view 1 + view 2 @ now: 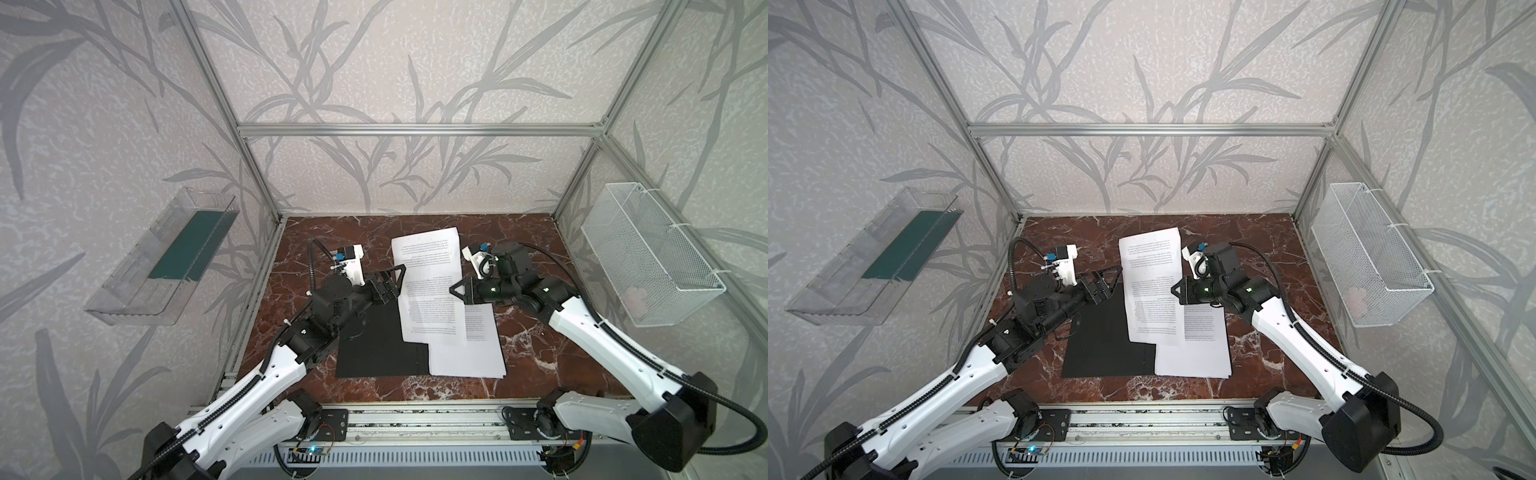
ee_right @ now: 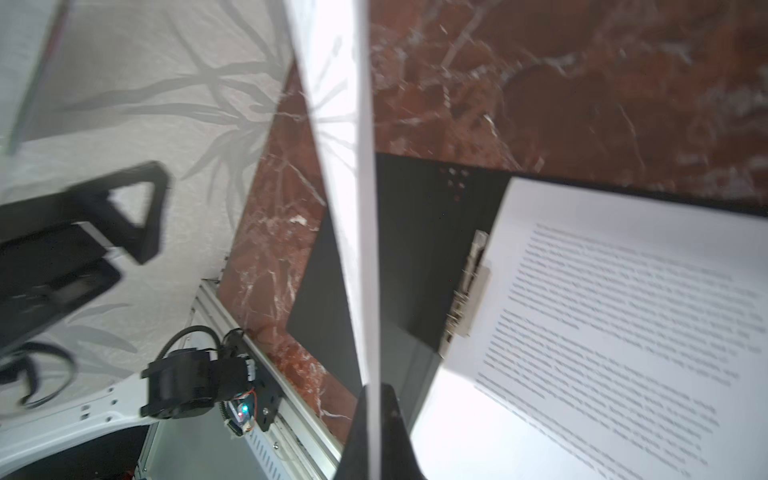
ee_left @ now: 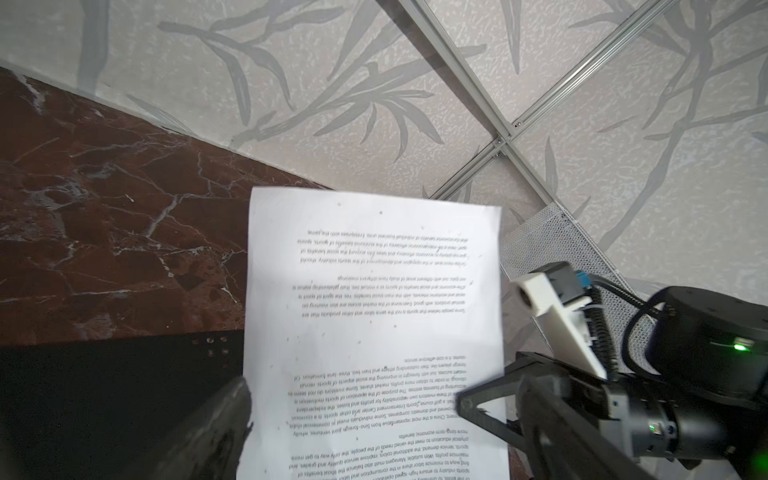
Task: Put the files into the folder
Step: 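Lift the sheet with both grippers and carry it over the folder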
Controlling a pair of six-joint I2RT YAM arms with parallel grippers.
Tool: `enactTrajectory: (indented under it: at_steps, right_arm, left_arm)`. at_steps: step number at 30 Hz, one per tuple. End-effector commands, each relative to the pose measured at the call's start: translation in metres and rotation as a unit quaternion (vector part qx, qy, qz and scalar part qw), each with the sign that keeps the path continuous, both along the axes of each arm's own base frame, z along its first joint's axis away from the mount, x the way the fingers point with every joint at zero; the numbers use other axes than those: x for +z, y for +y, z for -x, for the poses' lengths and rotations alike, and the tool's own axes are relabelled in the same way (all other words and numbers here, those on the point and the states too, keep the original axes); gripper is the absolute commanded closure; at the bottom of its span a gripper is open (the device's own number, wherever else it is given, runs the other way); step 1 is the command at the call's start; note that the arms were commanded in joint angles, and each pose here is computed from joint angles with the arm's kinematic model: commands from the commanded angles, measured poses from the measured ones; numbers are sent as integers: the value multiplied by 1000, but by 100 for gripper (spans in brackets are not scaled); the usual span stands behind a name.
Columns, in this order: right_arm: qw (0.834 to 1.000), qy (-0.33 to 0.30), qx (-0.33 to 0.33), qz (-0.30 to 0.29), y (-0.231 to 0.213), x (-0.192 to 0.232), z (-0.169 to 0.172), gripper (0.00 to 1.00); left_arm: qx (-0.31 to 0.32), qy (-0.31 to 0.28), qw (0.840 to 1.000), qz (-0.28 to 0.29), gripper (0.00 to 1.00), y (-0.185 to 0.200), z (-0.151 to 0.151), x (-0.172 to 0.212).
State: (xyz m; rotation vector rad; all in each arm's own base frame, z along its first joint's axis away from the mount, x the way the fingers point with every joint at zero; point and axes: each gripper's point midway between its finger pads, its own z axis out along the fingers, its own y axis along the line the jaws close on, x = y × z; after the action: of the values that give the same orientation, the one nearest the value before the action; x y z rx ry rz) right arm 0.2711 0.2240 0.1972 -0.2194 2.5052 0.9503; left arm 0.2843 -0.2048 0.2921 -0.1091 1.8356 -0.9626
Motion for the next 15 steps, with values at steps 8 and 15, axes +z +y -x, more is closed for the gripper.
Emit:
enactTrajectory:
  at_steps: [8,15]
  right_arm:
    - [904,81,-41,418,-115,-130,-2,100]
    - [900,90,-42,425,-114,-148,-4,100]
  left_arm:
    - [-81,-44,988,-122,1,-20,4,-52]
    - [-121,-53,977,-166,1,-25,7,-79]
